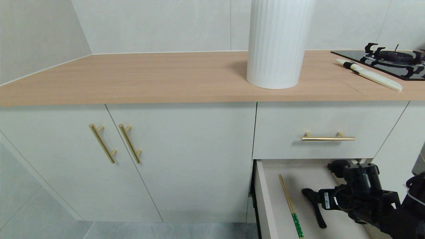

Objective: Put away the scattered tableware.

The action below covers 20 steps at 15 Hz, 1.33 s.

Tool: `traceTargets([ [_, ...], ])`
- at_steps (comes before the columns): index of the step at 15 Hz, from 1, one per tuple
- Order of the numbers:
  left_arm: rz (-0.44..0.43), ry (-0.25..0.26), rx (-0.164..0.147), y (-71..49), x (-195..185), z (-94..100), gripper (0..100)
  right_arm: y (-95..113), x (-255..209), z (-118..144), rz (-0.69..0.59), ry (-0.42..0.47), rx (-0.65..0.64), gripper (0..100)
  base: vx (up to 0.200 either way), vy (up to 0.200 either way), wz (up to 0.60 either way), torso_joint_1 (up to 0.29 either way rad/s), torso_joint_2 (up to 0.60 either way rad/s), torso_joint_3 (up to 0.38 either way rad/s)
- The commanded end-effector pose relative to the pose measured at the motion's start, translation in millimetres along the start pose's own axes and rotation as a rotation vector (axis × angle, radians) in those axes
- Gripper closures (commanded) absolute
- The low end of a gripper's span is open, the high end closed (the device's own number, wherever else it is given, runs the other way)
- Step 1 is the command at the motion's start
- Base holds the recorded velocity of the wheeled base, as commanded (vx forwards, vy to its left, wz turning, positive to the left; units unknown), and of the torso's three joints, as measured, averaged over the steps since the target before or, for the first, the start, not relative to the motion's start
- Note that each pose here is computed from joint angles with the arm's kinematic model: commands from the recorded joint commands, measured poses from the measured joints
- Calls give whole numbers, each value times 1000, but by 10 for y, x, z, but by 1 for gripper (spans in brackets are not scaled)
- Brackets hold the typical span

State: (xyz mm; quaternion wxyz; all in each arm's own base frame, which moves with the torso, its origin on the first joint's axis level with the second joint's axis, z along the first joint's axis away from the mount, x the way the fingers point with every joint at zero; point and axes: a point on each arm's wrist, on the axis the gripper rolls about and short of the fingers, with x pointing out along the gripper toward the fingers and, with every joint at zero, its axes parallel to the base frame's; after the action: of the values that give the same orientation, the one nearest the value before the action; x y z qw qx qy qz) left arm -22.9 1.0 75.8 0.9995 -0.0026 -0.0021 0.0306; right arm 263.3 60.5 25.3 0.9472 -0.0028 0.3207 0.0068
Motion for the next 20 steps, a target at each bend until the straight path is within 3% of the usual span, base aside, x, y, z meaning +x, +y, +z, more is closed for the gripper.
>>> traceTargets([
  [1,0,1,1,0,0,0,0,-1,-293,235,20,-97,12,0,0,0,0,0,0,0],
  [9,0,1,-1,0,0,0,0,11,-440,311,34,-134,10,0,0,0,0,0,0,0],
  [20,2,1,-1,0,0,0,0,64,-670,364,65,-149,-10,0,-200,0,0,8,3,4],
])
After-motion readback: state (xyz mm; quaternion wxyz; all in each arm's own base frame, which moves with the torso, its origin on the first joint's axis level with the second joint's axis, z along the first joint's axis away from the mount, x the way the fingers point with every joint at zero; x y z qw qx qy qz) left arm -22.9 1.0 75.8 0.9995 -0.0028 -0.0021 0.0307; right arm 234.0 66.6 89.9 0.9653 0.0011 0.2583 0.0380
